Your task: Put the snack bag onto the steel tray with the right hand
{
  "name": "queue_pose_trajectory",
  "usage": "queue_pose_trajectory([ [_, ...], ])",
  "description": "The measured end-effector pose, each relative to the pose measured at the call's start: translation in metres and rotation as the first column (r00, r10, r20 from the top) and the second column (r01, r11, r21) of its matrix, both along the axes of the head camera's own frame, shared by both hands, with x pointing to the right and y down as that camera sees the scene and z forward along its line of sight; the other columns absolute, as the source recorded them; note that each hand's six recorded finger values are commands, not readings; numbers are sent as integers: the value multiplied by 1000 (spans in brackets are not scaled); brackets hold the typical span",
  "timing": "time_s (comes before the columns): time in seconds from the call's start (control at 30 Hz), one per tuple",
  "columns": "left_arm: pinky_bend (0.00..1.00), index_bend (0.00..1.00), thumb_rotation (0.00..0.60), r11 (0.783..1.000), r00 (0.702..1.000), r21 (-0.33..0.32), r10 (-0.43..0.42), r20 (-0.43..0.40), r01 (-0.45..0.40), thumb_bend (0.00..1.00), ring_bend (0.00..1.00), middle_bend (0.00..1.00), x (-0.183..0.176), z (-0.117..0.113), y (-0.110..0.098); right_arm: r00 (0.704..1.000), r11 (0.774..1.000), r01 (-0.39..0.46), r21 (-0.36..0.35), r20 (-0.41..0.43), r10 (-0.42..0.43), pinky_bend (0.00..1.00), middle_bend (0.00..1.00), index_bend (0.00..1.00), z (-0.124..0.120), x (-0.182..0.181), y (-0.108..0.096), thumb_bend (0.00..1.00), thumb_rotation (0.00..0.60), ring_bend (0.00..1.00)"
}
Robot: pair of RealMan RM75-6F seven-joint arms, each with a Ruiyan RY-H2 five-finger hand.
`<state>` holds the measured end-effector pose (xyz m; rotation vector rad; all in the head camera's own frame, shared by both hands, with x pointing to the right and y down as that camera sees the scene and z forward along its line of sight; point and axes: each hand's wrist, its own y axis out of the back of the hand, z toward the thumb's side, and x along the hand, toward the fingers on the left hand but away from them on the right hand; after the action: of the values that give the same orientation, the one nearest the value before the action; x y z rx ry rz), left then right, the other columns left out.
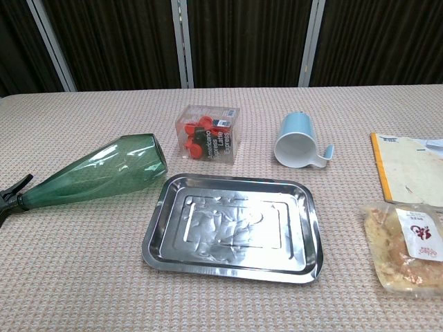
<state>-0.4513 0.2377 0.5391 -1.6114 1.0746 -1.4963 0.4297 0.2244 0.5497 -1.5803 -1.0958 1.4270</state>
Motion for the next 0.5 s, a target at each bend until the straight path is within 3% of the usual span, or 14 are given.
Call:
queue_pose_trajectory([
  [0.3, 0, 0, 600, 1000, 1000, -4, 10, 0, -10, 345, 0, 0, 2, 2, -2, 987, 989, 134, -58, 98, -128, 0, 0, 15, 13, -37, -7, 11, 600, 0],
  [0.5, 0, 0, 600, 1000, 1000, -12, 7, 7, -6, 346, 0, 0, 1, 4, -3, 955, 953, 271, -138, 159, -249, 0, 0, 15, 36, -77, -6, 10, 600, 0],
])
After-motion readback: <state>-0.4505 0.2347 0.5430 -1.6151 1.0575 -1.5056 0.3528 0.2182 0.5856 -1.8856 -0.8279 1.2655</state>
